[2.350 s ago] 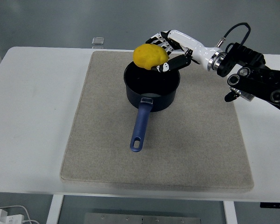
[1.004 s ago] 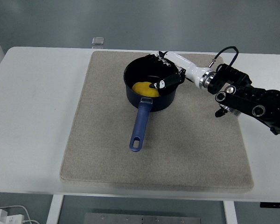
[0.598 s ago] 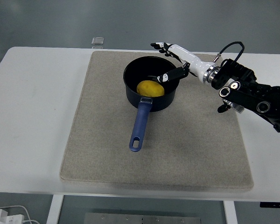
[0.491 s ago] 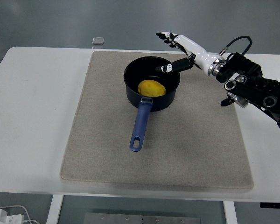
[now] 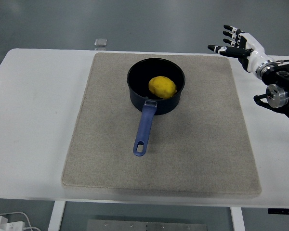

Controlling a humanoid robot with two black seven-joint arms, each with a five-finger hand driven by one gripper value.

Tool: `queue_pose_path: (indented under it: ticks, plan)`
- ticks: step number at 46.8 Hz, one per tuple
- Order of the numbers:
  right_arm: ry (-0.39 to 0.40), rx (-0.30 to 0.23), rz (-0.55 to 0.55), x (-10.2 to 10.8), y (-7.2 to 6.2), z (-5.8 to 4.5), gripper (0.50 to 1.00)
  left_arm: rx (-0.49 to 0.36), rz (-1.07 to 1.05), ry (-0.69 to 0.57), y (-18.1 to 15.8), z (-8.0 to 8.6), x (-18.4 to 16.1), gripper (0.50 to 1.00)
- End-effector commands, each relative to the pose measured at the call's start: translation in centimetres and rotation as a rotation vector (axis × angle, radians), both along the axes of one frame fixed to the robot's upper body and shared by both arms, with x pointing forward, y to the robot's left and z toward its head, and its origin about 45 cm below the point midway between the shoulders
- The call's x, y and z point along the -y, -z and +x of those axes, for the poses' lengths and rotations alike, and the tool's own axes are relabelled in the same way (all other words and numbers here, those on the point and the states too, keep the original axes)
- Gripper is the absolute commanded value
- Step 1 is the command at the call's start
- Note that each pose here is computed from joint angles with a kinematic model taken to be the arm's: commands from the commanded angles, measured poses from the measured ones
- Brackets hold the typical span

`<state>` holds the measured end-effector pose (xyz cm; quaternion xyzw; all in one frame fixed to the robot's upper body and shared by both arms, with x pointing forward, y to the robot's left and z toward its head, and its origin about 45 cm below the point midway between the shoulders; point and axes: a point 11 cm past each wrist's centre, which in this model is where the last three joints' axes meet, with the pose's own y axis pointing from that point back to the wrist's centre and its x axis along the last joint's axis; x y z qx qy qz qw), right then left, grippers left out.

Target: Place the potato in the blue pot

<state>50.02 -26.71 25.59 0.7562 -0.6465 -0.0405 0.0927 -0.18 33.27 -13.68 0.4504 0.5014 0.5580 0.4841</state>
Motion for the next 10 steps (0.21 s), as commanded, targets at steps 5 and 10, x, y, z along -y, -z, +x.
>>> queue_pose_path:
  ticks: [5,10]
  plan:
    - [0.080,-0.061,0.107,1.22,1.69,-0.26,0.950,0.000,0.000,0.000,0.00,-0.01,0.00,1.000]
    - [0.087,-0.068,0.111,1.20,1.84,-0.28,0.950,0.000,0.000,0.000,0.00,-0.01,0.00,1.000]
